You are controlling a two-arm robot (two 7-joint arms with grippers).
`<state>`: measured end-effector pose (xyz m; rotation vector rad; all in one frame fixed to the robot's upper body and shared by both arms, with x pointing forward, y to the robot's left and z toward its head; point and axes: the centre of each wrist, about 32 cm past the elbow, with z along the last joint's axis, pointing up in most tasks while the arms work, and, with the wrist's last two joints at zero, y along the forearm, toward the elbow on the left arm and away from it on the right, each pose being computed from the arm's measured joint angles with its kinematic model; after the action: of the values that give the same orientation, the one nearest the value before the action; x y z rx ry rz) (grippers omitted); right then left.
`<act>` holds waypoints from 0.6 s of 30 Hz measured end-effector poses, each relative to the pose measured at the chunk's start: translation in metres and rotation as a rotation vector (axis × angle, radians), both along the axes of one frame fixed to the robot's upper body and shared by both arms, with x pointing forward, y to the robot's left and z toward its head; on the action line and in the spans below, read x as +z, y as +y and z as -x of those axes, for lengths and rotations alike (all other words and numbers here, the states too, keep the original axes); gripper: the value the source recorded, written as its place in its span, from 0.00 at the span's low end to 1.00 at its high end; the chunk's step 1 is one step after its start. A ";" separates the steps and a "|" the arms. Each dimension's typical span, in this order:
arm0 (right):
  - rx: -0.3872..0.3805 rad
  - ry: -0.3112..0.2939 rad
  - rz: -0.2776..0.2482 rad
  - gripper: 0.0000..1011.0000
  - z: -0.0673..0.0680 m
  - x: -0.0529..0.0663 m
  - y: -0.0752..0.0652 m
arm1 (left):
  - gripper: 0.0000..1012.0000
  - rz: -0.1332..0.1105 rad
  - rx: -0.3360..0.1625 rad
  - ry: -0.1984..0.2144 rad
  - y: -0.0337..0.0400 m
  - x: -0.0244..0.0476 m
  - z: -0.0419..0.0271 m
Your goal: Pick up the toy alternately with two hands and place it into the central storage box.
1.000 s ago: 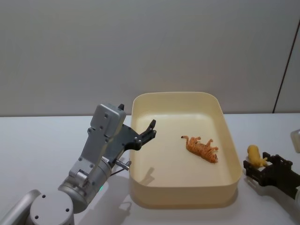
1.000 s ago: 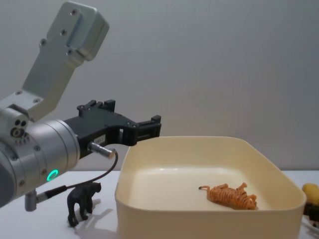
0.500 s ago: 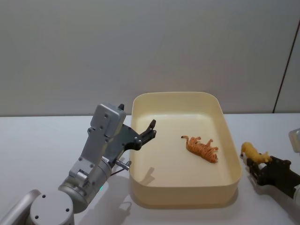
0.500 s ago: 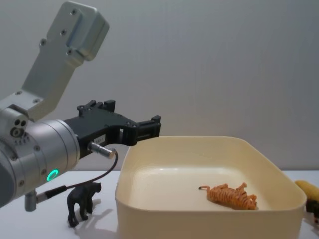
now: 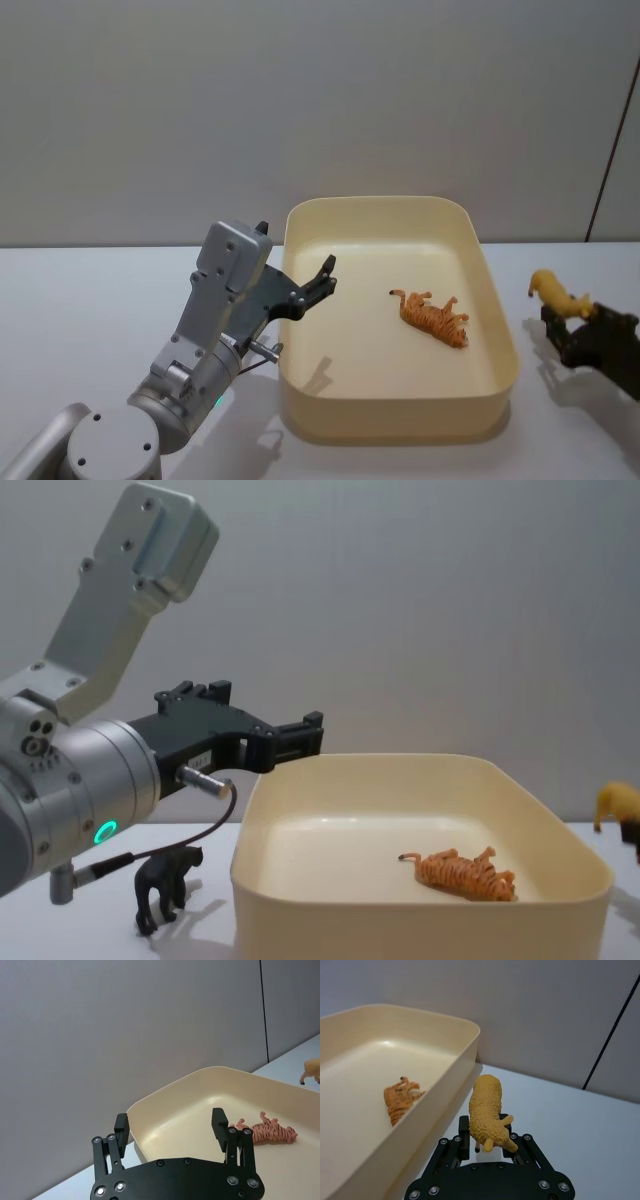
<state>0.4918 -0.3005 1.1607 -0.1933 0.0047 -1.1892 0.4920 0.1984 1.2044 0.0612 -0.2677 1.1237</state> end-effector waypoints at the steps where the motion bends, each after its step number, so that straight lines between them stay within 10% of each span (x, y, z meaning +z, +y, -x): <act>1: -0.001 -0.009 -0.002 0.32 0.000 0.002 0.000 | 0.99 0.000 0.000 0.000 0.0000 0.0000 0.0000; 18: 0.096 -0.126 -0.075 0.32 -0.023 0.049 0.009 | 0.99 0.000 0.000 0.000 0.0000 0.0000 0.0000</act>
<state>0.5144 -0.2919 1.2093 -0.0519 -0.0695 -1.1015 0.4920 0.1984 1.2044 0.0612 -0.2676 1.1237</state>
